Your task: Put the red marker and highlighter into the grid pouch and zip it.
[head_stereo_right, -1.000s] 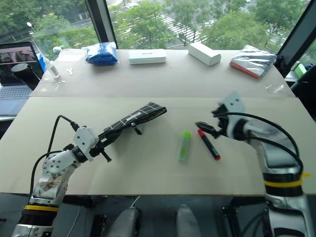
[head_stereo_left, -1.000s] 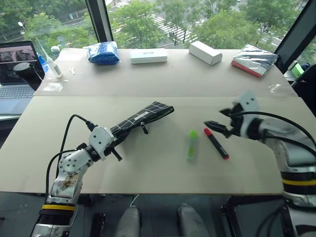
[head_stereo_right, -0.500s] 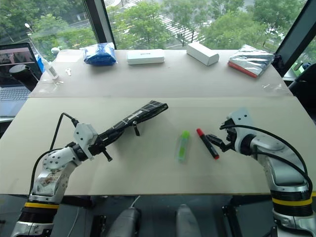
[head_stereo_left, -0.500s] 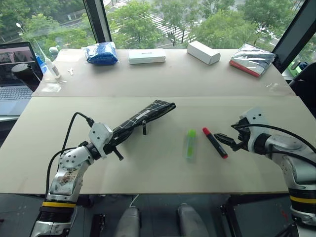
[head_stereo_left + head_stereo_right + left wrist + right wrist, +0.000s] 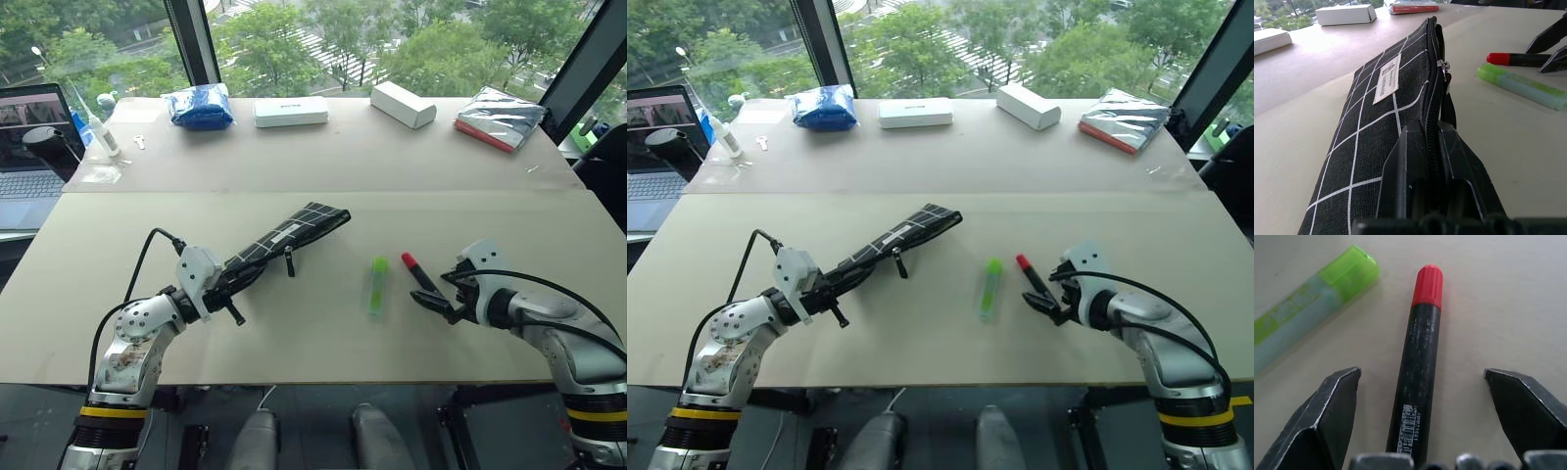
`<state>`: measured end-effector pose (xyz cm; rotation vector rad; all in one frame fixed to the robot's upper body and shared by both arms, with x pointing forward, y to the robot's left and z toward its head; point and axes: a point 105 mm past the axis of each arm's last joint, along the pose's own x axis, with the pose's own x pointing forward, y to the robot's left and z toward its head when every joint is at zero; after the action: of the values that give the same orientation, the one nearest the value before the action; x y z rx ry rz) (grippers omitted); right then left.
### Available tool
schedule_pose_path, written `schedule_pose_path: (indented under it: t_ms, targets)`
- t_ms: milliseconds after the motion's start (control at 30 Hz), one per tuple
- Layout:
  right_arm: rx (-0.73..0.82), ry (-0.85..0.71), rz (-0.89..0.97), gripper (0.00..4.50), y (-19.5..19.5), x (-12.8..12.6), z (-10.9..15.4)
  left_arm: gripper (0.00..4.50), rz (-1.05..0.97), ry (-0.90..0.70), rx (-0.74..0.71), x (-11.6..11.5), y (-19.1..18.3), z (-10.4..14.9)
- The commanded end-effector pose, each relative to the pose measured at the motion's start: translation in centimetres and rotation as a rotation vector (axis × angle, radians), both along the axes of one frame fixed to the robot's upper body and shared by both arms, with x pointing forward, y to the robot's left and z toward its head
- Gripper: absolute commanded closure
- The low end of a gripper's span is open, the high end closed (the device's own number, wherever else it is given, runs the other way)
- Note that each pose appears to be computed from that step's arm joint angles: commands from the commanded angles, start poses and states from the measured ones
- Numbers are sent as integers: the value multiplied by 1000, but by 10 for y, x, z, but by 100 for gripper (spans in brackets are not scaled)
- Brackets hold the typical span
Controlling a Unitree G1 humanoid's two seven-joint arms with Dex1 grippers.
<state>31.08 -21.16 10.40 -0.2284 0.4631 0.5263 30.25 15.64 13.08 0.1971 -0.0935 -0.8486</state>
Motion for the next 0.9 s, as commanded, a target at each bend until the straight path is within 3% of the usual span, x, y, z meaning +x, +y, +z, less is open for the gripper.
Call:
schedule_pose_path:
  t_ms: [33, 167, 367, 433, 567, 700, 767, 900]
  targets:
    - [-56, -10, -26, 29, -8, 5, -8, 450, -14, -51, 2, -2, 3, 18]
    - [-77, -13, -39, 141, -14, 8, -14, 450, -12, -57, 18, -1, 7, 20]
    - [-74, -27, -38, 357, -17, 10, -14, 450, -14, -58, 29, -1, 8, 19]
    - [-74, -33, -37, 396, -17, 11, -13, 450, -17, -59, 29, -1, 8, 20]
    - [-64, -60, -45, 396, -18, 18, -8, 450, -24, -53, 30, -1, 7, 20]
    - [-106, -293, -3, 396, -11, 39, 32, 450, -31, -37, 38, -2, 9, 18]
    - [-260, -461, 76, 396, -5, 45, 58, 450, -33, -34, 44, -2, 10, 18]
    - [-536, -662, 293, 396, 18, 47, 83, 450, -36, -33, 45, -3, 9, 18]
